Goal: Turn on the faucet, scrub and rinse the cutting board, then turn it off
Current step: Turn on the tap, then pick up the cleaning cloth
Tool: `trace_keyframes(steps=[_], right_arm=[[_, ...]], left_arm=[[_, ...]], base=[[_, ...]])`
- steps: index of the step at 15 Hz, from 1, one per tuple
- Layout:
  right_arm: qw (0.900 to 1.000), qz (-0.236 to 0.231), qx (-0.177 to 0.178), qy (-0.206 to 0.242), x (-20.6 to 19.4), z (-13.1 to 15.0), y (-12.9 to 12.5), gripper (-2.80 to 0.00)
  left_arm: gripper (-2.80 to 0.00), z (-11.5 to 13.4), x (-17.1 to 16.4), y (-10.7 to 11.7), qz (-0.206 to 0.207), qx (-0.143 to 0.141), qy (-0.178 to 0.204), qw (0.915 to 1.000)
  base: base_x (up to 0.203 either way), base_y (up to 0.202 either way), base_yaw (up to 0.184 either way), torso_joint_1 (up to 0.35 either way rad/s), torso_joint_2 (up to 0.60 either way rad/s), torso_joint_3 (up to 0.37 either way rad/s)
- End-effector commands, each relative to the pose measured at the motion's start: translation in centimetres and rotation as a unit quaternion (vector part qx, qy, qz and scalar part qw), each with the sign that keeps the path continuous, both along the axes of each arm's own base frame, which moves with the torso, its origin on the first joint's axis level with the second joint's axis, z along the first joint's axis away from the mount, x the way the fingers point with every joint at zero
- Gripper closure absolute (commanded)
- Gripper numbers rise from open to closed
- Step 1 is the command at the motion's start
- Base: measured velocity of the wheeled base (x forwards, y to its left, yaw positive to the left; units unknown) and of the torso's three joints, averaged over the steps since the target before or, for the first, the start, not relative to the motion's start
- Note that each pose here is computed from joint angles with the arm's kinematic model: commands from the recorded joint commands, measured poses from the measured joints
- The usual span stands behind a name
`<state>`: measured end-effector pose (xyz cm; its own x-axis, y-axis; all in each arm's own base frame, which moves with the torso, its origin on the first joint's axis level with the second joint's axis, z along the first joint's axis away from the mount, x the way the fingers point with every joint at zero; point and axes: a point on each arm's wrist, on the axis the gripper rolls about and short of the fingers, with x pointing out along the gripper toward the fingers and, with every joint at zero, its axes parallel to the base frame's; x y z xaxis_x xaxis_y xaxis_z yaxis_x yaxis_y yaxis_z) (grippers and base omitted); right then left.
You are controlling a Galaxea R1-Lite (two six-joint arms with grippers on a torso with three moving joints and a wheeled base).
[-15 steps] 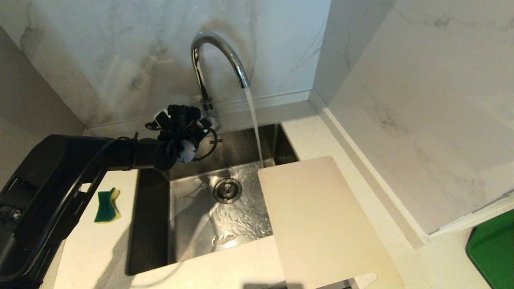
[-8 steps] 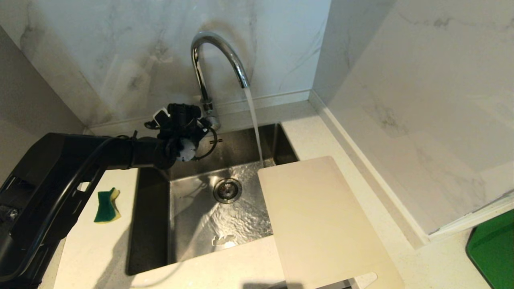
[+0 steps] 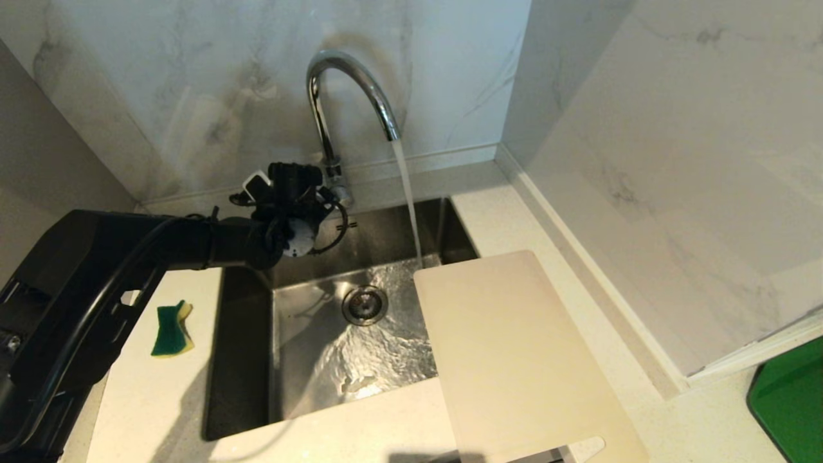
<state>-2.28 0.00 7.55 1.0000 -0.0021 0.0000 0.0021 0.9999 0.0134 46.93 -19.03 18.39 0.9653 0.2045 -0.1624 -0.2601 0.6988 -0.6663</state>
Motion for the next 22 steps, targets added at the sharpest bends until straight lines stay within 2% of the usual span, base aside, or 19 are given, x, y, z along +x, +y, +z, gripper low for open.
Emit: trace_keyframes(steps=[1, 9, 17, 20, 22], right_arm=[[1.0, 0.0, 0.0, 0.0, 0.0, 0.0, 0.0, 0.0], [1.0, 0.0, 0.0, 0.001, 0.0, 0.0, 0.0, 0.0], [1.0, 0.0, 0.0, 0.0, 0.0, 0.0, 0.0, 0.0], [1.0, 0.0, 0.0, 0.0, 0.0, 0.0, 0.0, 0.0], [1.0, 0.0, 0.0, -0.001, 0.0, 0.0, 0.0, 0.0]], left_arm=[[-2.8, 1.2, -0.2, 0.1, 0.005, -0.011, -0.023, 0.9997], [-2.8, 3.6, -1.2, 0.5, 0.009, -0.02, -0.047, 0.9986], [-2.8, 9.8, -4.5, 2.8, 0.022, -0.009, -0.086, 0.996], [-2.8, 12.7, -6.6, 5.0, 0.028, 0.013, -0.089, 0.9956], [-2.8, 14.3, -8.6, 6.6, 0.023, 0.054, -0.082, 0.9949]], base=[[0.0, 0.0, 0.0, 0.0, 0.0, 0.0], [0.0, 0.0, 0.0, 0.0, 0.0, 0.0], [0.0, 0.0, 0.0, 0.0, 0.0, 0.0], [0.0, 0.0, 0.0, 0.0, 0.0, 0.0], [0.0, 0.0, 0.0, 0.0, 0.0, 0.0]])
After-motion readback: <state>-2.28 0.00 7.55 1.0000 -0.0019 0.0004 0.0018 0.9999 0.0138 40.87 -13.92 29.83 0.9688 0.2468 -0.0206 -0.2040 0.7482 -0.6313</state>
